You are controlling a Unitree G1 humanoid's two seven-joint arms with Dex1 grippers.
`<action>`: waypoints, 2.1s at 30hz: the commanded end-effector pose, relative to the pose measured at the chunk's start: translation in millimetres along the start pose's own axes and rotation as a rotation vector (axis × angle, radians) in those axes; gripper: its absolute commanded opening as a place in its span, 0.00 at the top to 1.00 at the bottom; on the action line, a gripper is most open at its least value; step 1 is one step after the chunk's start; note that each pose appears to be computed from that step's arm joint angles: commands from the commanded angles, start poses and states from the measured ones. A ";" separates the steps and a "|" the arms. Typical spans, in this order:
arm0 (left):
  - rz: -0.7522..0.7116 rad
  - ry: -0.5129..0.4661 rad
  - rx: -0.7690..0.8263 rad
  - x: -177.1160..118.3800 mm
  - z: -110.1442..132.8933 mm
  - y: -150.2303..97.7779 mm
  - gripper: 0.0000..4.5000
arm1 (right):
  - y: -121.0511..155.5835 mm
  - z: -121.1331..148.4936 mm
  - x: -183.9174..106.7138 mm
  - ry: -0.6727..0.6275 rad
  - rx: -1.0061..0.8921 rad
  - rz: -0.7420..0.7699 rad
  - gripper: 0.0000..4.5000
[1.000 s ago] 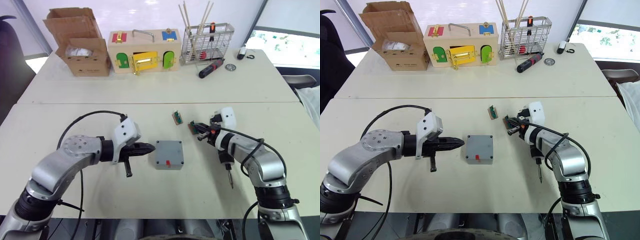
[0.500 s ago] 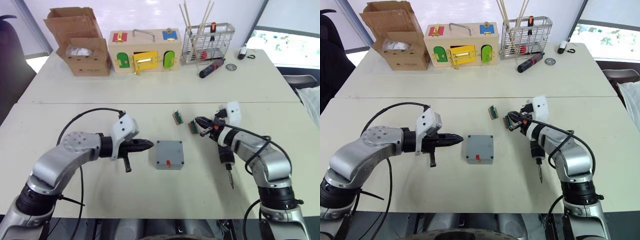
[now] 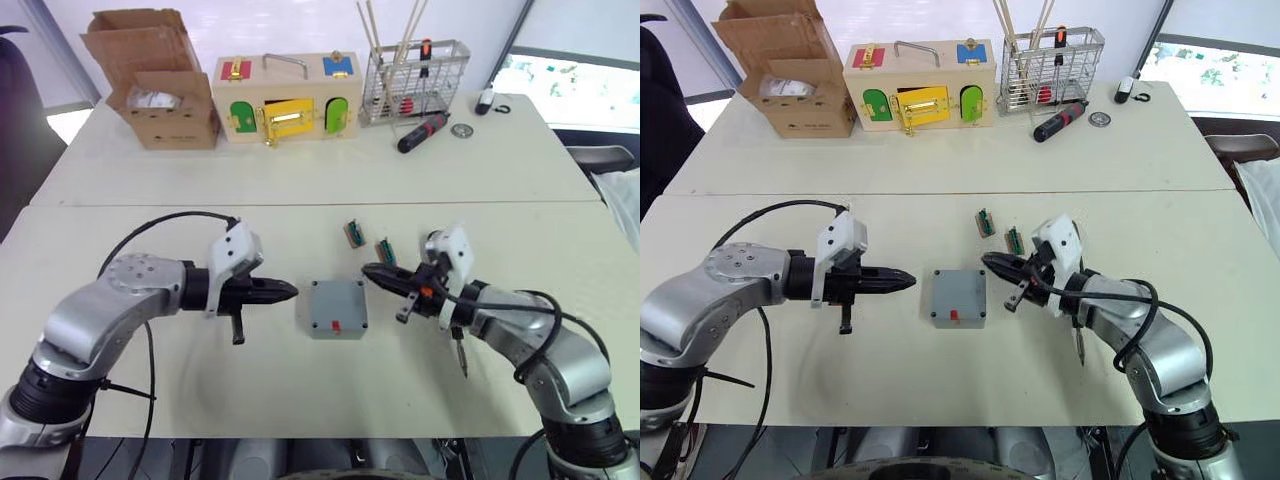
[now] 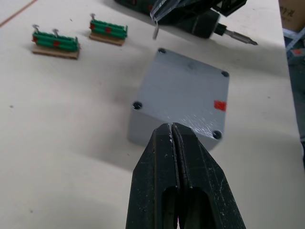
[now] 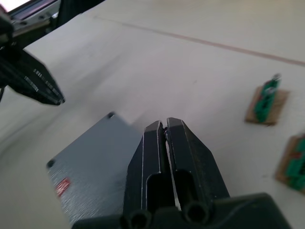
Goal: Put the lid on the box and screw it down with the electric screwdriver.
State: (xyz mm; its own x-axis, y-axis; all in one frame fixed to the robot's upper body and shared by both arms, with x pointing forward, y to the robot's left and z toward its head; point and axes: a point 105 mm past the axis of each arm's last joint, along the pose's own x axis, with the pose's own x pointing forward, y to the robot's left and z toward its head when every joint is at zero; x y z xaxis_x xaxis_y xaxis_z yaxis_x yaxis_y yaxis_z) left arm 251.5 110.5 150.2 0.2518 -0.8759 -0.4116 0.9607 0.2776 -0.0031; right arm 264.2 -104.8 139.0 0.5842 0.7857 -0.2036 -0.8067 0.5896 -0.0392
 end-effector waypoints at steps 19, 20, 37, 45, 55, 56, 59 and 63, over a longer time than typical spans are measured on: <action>-0.011 -0.020 0.049 -0.7 8.4 -5.6 1.00 | 1.7 10.0 -3.6 -0.040 -0.039 0.001 0.99; -0.010 -0.021 0.048 -0.5 8.4 -5.4 1.00 | 1.8 10.1 -3.6 -0.041 -0.036 0.002 0.99; -0.014 -0.028 0.043 3.9 7.8 -6.3 1.00 | 2.7 1.8 -5.6 -0.008 -0.035 0.008 0.99; -0.009 -0.031 0.044 4.2 8.2 -5.6 1.00 | 1.8 -1.6 -4.2 -0.002 -0.034 0.003 0.99; -0.002 -0.034 0.045 4.6 8.5 -4.8 1.00 | 2.1 -4.2 2.8 0.008 -0.054 0.015 0.99; -0.002 -0.034 0.045 4.7 8.6 -4.8 1.00 | 2.9 -4.0 3.3 0.007 -0.056 0.018 0.99; -0.003 -0.039 0.045 5.2 9.3 -5.4 1.00 | 2.4 -3.4 3.5 0.005 -0.068 0.012 0.81; -0.004 -0.057 0.046 5.4 13.2 -4.2 1.00 | 0.9 1.6 0.8 -0.007 -0.066 0.005 0.36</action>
State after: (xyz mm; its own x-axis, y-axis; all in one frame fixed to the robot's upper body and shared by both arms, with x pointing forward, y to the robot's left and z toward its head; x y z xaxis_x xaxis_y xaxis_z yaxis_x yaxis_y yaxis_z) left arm 250.4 102.6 149.6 0.2517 -0.8867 -0.3878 0.9617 0.2740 -0.0022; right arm 264.3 -104.8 126.3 0.5783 0.7800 -0.2390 -0.8116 0.5799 -0.0711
